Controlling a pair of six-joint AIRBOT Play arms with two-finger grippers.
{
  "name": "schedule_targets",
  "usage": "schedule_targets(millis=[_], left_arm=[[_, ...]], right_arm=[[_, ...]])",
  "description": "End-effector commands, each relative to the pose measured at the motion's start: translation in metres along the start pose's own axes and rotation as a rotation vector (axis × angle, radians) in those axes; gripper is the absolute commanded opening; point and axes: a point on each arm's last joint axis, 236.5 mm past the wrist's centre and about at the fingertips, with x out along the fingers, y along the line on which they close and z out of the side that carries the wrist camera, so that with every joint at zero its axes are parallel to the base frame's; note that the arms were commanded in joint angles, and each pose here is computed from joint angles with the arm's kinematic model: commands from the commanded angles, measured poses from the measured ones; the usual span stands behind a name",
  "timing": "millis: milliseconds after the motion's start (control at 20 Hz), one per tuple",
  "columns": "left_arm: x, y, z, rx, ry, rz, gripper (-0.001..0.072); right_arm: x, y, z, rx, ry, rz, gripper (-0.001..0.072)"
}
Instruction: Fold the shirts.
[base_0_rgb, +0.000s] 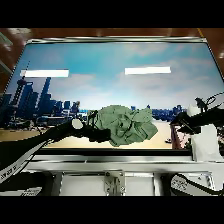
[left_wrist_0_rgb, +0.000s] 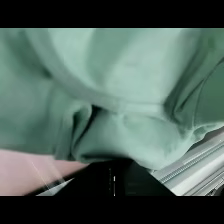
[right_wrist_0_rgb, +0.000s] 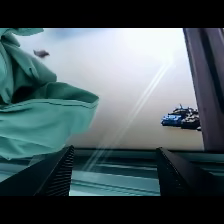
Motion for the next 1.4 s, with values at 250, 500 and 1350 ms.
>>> schedule_targets(millis=[250,500,1350], left_arm=[[-0.013,-0.012,0.000,0.097,0.005,0.000,0.0038],[-0.039,-0.017,0.015,0.111,-0.053,-0.007,0.0038],[-0.608,-0.319,-0.057,1.081,-1.388,-0.219,0.0037]], right_arm=[[0.085,0.037,-0.009,-0.259,-0.003,-0.035,0.0632],[0.119,0.040,-0.015,-0.298,0.061,-0.046,0.0539],[-0.439,0.336,-0.138,-0.904,-1.554,0.309,0.0069]])
